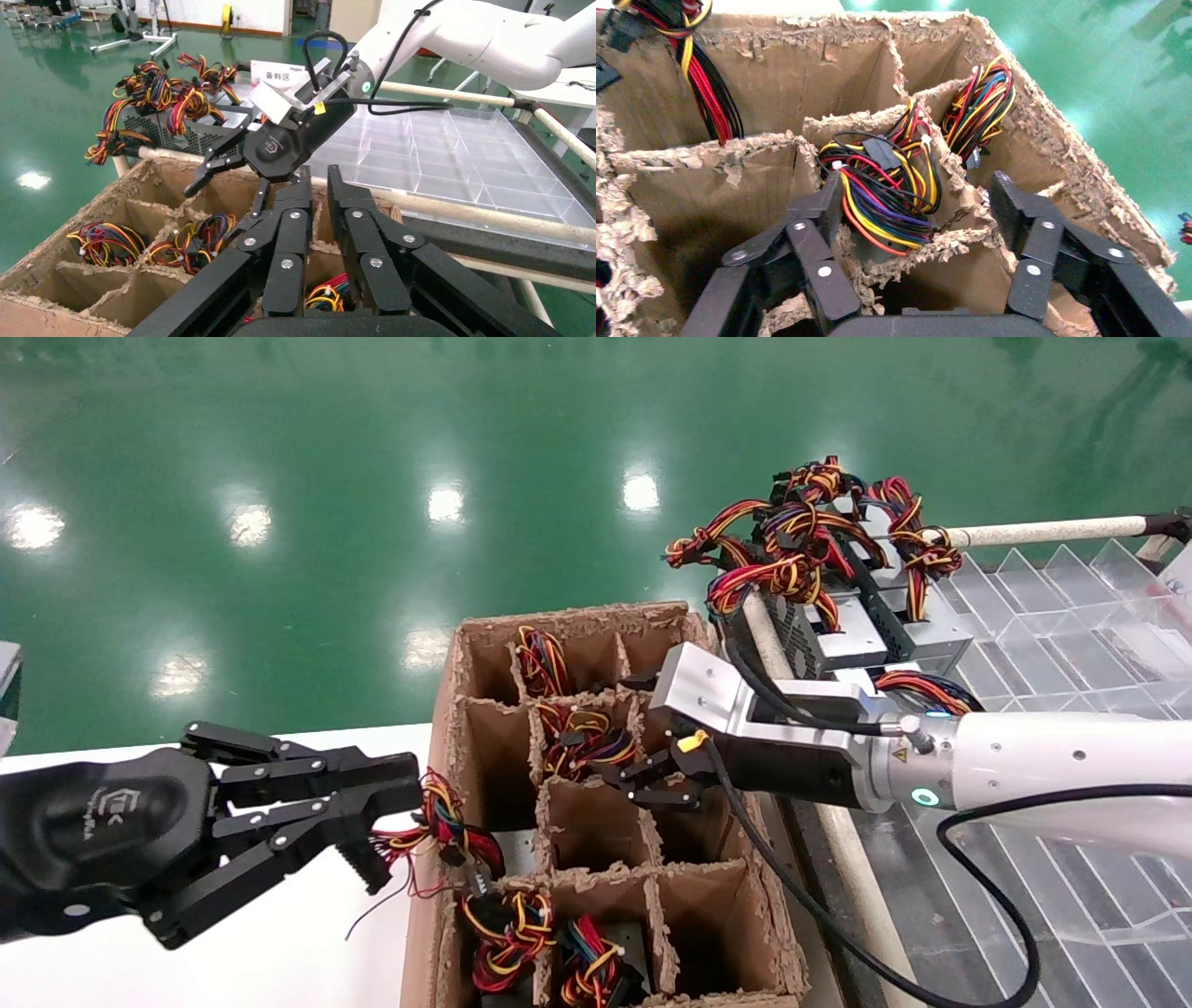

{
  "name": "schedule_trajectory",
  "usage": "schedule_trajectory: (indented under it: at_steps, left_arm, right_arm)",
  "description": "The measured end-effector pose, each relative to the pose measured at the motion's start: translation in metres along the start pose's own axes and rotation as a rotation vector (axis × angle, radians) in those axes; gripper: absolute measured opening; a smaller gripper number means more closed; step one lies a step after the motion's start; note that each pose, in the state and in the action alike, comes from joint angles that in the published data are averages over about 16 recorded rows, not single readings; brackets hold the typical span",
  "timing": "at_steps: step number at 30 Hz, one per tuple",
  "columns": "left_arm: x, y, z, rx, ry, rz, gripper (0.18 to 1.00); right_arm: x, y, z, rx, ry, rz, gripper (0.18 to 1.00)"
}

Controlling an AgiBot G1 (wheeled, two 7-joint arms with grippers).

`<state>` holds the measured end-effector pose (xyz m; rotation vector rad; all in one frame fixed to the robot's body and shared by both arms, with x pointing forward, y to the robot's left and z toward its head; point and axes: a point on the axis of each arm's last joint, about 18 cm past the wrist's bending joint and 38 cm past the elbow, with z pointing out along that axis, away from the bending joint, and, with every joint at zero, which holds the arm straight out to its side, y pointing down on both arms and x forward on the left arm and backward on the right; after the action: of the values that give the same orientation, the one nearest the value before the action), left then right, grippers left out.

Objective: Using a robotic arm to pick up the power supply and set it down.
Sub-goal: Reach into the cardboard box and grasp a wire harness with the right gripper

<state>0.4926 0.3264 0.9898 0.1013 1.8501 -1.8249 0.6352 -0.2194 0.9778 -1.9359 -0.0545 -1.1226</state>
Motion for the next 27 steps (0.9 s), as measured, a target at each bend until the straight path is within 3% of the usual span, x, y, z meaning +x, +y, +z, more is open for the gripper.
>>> schedule_trajectory:
  at_steps: [14, 27]
  left_arm:
    - [0.0000, 0.0000, 0.0000, 0.000, 0.000, 0.000, 0.198]
    - [0.0000, 0.0000, 0.0000, 0.000, 0.000, 0.000, 0.191]
  right_arm:
    - [-0.0020, 0.0076, 0.0054, -0.022, -0.014, 0.019, 0.543]
    - [0.0009, 0.0067, 0.0051, -0.026, -0.014, 0.004, 0.302]
